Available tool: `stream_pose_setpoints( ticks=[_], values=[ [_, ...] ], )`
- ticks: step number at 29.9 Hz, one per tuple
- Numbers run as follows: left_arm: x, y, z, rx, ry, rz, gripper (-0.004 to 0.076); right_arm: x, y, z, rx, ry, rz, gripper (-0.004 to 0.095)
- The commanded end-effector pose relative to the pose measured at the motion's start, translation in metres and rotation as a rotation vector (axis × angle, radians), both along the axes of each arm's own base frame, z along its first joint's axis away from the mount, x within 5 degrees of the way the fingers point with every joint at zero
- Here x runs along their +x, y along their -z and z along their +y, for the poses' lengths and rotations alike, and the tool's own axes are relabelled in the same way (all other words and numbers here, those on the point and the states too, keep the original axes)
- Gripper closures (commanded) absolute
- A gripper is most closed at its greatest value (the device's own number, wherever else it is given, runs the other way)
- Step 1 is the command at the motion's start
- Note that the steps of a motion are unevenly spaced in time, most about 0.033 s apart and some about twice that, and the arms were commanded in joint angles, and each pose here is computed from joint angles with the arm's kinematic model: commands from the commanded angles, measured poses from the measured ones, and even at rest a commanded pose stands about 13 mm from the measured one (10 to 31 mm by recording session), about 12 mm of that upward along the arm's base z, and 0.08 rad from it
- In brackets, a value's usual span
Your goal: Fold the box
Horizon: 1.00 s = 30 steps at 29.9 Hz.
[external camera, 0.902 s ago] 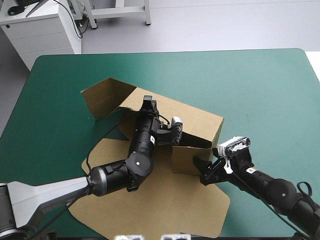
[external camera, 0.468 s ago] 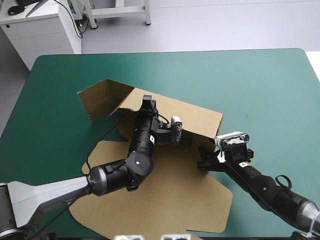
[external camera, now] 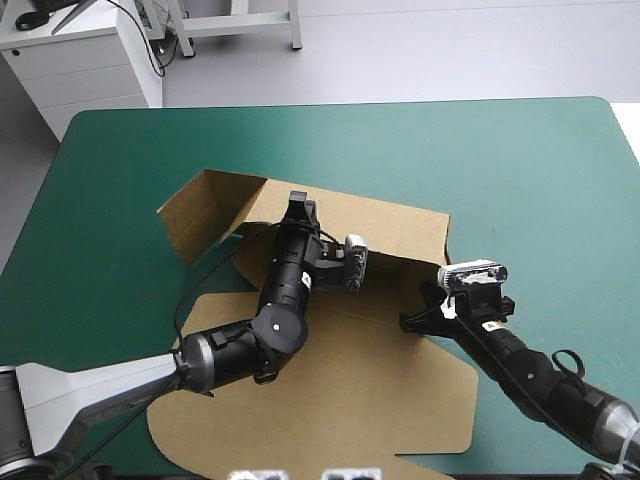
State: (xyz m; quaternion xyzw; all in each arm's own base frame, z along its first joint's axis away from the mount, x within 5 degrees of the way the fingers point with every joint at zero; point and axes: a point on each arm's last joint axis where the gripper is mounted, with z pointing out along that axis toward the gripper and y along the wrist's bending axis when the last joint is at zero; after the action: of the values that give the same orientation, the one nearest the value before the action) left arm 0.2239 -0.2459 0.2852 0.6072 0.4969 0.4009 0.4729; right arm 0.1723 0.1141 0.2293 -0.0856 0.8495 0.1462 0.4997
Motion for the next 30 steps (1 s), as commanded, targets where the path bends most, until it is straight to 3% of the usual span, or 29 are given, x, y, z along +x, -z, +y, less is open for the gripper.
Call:
stream_pose_setpoints(
  ticks=[1,4,7,12,15,18,21,30],
  values=[
    [-0.001,-0.032,0.004,-0.051,-0.014,-0.152,0.0731,0.001,-0.01,0.005,0.032,-0.033,-0.015,0.0927],
    [-0.001,-0.035,0.005,-0.092,-0.031,-0.161,0.0722,0.001,-0.01,0.005,0.048,-0.024,-0.008,0.0926],
    [-0.001,-0.035,0.005,-0.091,-0.033,-0.162,0.0643,0.001,-0.01,0.004,0.076,-0.004,0.01,0.0926],
    [-0.001,-0.035,0.005,-0.093,-0.03,-0.159,0.037,0.003,-0.016,0.006,0.118,0.017,0.012,0.0926],
    [-0.001,-0.035,0.005,-0.093,-0.03,-0.159,0.0271,0.006,-0.025,0.008,0.146,0.024,-0.001,0.0926],
    [-0.001,-0.035,0.005,-0.093,-0.031,-0.16,0.0266,0.01,-0.03,0.007,0.163,0.032,0.0,0.0926],
    [-0.001,-0.035,0.005,-0.093,-0.033,-0.161,0.0266,0.015,-0.027,0.002,0.126,-0.003,0.023,0.0926],
    [-0.001,-0.035,0.005,-0.093,-0.03,-0.159,0.0266,0.035,0.0,-0.016,0.113,-0.063,0.208,0.0926]
  ],
)
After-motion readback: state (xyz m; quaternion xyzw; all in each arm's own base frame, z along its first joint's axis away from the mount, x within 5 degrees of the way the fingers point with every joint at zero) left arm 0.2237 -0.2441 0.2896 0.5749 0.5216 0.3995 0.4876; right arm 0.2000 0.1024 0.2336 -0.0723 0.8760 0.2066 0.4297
